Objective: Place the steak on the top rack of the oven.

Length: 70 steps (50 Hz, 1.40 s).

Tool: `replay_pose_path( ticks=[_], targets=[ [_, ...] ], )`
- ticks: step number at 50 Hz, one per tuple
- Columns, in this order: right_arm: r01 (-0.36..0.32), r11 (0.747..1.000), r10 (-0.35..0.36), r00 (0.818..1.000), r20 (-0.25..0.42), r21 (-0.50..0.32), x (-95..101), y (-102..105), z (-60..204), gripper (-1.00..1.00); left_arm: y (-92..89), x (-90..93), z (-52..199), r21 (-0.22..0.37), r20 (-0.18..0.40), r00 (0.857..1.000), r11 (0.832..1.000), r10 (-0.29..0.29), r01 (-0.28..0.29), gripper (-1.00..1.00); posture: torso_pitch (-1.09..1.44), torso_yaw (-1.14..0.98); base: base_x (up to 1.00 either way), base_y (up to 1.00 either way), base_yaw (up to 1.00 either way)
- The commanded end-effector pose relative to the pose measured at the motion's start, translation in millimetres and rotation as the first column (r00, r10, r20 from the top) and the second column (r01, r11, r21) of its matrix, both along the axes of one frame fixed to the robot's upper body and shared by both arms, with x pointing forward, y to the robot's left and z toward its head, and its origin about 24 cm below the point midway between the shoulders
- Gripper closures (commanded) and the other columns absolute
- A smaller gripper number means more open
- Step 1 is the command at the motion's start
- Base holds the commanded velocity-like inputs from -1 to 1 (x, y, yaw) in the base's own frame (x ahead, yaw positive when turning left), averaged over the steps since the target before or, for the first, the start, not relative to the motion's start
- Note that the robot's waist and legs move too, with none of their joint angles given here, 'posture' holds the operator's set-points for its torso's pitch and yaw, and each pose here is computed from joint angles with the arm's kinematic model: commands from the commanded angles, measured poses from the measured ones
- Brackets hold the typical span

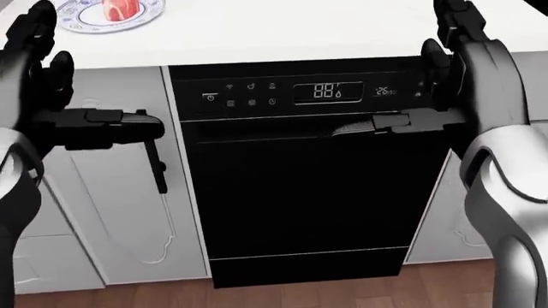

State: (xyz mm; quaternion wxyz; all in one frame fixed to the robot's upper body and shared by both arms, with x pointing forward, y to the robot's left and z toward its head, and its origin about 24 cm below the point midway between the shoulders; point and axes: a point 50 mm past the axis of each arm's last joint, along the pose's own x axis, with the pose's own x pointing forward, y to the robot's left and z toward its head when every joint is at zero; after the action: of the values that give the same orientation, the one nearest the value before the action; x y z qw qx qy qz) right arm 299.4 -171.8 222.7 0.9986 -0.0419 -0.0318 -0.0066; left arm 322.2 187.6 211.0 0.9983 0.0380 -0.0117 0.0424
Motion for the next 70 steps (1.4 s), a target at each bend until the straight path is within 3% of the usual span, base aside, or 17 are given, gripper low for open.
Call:
replay_pose_path(
  ticks=[1,70],
  targets=[
    [-0.010,1.000,0.011,0.996,0.083,-0.008,-3.1,3.2,16.3,-1.00,2.4,-3.7,20.6,0.011,0.096,0.995,1.000,0.008,-0.009,-1.00,0.00,0.00,0.27,0.00,0.00],
    [-0.020,1.000,0.021,0.996,0.086,-0.006,-3.1,7.0,18.8,-1.00,5.2,-5.9,16.8,0.011,0.088,0.996,1.000,0.021,-0.022,-1.00,0.00,0.00,0.25,0.26,0.00]
  ],
)
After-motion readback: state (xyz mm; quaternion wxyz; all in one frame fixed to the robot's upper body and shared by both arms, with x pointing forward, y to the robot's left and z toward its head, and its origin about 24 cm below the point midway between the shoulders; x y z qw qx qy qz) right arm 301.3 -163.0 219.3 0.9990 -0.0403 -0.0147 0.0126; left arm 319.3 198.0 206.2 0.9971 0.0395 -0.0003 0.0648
